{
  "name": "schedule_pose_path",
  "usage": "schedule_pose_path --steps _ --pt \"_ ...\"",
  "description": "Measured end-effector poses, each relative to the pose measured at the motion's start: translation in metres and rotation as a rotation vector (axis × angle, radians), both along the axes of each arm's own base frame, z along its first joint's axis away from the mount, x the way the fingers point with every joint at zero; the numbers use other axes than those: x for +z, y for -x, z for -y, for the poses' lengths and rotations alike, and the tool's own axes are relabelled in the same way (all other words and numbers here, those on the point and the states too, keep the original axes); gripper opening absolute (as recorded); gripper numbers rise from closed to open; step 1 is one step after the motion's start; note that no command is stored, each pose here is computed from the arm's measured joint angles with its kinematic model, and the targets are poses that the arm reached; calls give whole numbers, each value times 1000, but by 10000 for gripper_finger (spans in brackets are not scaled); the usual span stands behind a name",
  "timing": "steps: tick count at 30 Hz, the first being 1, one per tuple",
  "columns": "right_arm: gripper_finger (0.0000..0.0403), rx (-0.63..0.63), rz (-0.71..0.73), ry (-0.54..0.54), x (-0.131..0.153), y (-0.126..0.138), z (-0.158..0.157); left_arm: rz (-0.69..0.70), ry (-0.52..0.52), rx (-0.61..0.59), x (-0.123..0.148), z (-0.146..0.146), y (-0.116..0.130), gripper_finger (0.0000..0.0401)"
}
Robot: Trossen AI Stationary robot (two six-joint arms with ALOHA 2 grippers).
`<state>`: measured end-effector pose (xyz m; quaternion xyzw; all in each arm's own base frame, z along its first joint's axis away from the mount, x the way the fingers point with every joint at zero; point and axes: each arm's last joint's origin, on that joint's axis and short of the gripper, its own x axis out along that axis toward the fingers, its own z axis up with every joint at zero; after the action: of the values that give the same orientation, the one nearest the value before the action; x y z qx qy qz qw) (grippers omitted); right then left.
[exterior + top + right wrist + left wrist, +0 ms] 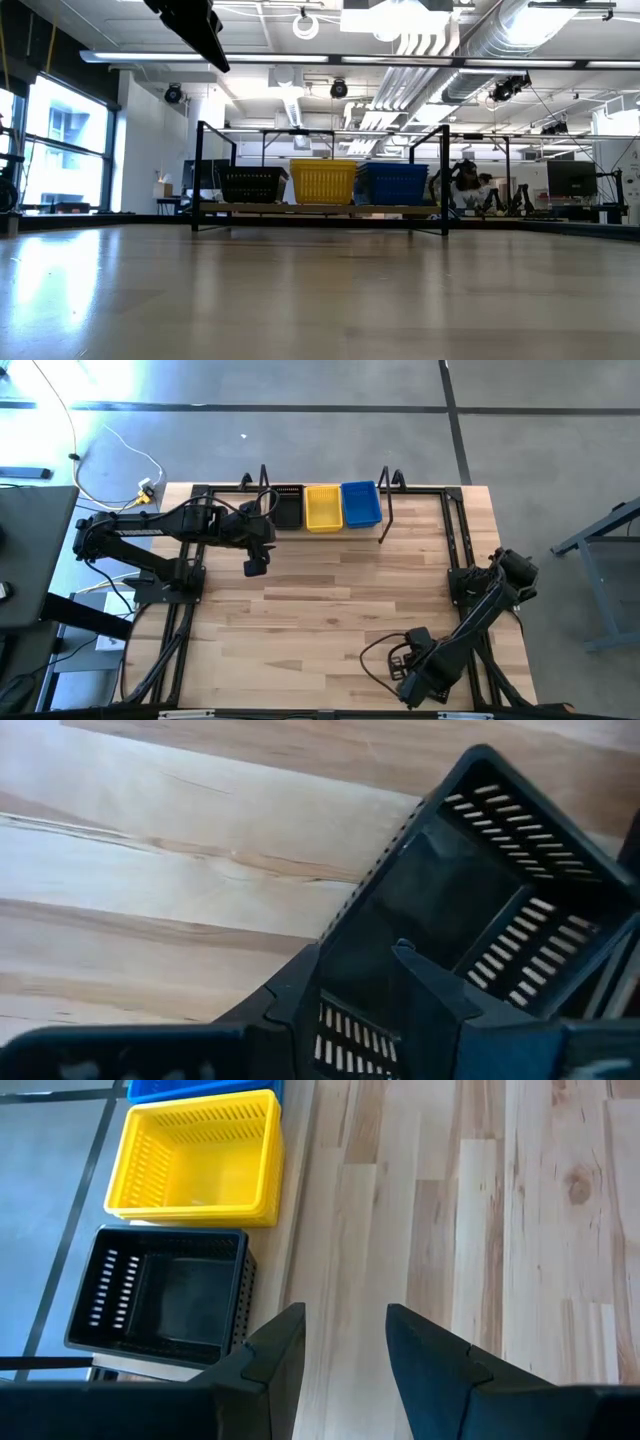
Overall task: Stack baskets on shelf by color
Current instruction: Stack the black bin on top of the blue bin on the shelf
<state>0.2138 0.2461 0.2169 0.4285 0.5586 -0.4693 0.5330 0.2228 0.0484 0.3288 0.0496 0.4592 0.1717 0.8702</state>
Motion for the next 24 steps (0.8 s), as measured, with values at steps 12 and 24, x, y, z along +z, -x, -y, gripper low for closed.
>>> schedule_pose_path --steps 12,24 --pt "106 307 -210 135 10 28 13 0 0 0 0 0 0 130" --pt "106 495 -186 -33 -15 40 36 15 -3 0 1 0 -1 130"
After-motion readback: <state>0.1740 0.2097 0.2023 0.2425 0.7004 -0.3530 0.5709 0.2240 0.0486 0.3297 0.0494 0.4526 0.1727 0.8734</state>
